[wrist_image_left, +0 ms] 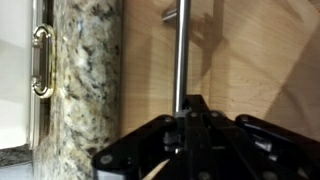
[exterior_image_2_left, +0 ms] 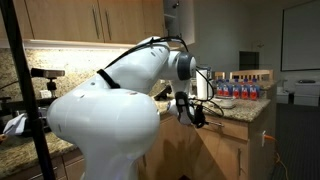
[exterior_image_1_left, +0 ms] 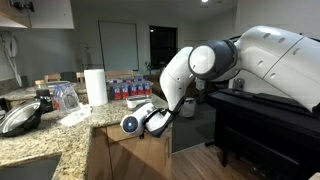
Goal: Close the drawer
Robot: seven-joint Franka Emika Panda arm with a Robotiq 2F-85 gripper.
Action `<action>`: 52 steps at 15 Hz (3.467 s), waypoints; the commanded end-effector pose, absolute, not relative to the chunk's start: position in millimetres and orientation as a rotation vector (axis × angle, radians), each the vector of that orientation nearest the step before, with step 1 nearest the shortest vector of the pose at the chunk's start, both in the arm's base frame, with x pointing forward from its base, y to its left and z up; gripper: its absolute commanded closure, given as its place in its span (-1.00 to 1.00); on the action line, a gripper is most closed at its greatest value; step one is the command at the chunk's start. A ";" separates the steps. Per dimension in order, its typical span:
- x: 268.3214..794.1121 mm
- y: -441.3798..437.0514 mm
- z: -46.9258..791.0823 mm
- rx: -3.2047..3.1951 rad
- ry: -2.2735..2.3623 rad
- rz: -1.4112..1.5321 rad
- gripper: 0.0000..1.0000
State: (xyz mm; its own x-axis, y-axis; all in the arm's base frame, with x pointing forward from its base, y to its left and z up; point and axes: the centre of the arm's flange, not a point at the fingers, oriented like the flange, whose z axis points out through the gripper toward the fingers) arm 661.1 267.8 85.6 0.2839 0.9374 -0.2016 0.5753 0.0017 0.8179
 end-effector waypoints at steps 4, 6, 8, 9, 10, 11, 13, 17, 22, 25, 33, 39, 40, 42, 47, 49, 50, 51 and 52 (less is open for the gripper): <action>685.9 272.7 89.6 1.669 1.357 0.507 0.94; 687.5 273.5 91.0 1.680 1.349 0.511 0.94; 677.7 273.7 95.9 1.709 1.357 0.508 0.94; 668.1 271.5 100.2 1.741 1.364 0.496 0.94; 660.2 270.0 104.0 1.763 1.367 0.494 0.93; 648.9 267.8 109.6 1.790 1.374 0.492 0.93; 629.8 266.5 121.4 1.829 1.371 0.490 0.94; 586.1 255.1 157.2 1.932 1.354 0.410 0.92; 531.2 261.0 177.5 2.149 1.395 0.124 0.84; 492.0 276.1 186.6 2.315 1.414 -0.008 0.21; 450.4 308.7 247.8 2.744 1.175 0.085 -0.82; 457.1 322.1 304.4 2.905 1.049 0.469 -1.00; 458.1 322.6 310.6 2.916 1.024 0.508 -1.00; 462.8 322.9 324.3 2.958 0.966 0.519 -1.00; 453.6 313.6 357.7 3.157 0.677 0.494 -1.00; 445.4 308.7 366.1 3.214 0.580 0.453 -1.00; 441.3 306.6 368.6 3.248 0.533 0.408 -1.00; 436.2 306.8 368.9 3.268 0.503 0.358 -1.00; 431.2 308.1 369.1 3.286 0.480 0.310 -1.00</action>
